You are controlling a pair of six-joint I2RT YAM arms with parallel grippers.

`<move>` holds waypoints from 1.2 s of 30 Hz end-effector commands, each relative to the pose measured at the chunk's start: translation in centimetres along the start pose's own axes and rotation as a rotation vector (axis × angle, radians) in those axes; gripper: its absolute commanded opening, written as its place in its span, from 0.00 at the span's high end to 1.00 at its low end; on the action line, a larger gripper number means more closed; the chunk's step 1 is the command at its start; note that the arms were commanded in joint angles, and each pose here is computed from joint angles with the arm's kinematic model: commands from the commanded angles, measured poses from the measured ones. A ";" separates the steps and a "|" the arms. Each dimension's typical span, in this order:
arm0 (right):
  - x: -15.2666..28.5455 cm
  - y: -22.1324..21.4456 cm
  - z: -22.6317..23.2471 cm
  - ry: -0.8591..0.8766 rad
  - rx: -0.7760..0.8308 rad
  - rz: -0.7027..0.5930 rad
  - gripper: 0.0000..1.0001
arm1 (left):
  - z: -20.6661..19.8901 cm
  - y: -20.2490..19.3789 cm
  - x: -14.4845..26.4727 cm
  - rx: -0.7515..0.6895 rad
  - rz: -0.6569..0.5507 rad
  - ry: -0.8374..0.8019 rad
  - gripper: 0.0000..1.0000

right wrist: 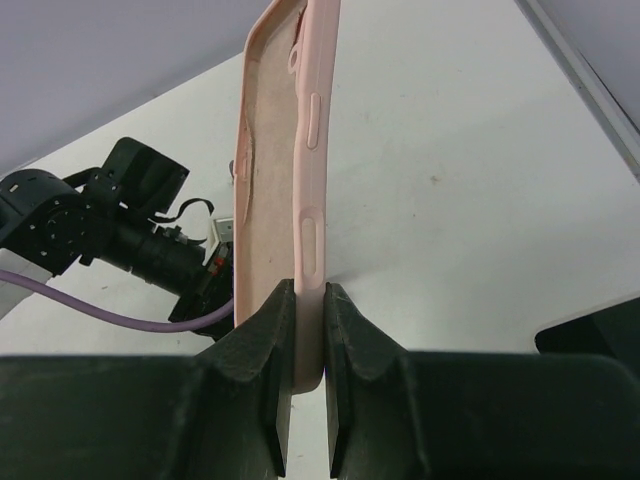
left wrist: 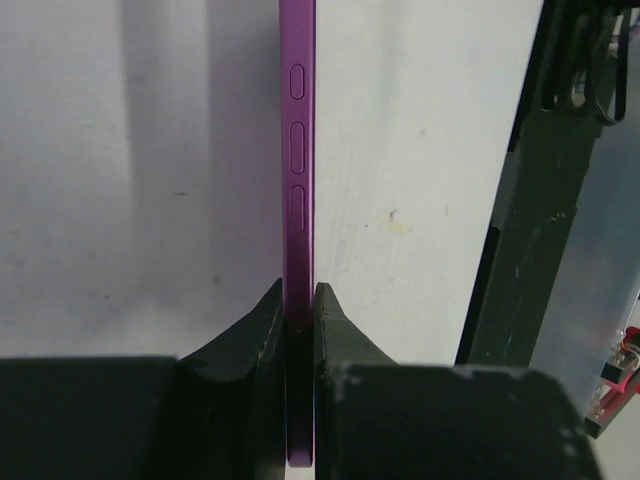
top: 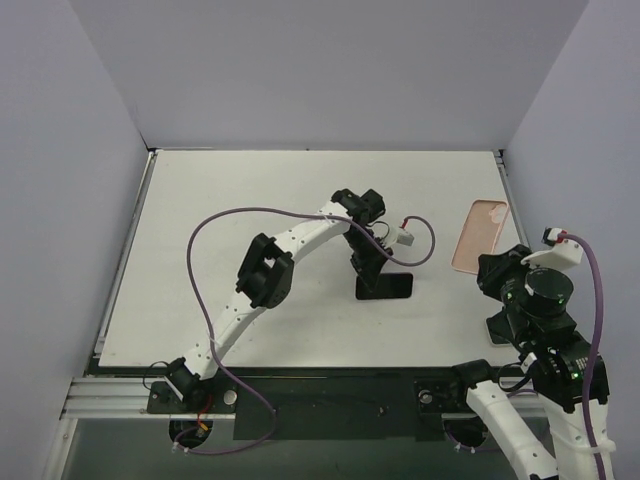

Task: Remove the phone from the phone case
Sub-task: Place the phone at the center of the board.

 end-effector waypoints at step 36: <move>-2.4 -0.3 -4.0 -0.337 0.085 0.061 1.00 | 0.7 2.8 2.4 -0.097 -0.110 0.111 0.26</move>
Point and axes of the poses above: each gripper's point midway between its finger pads, its own x axis back along the fingers, its own z axis along the line the jaws close on, y = z × x, the point moved 2 cm from there along x, back along the fingers, and after that the axes turned 2 degrees about -x, right-handed, at the moved point
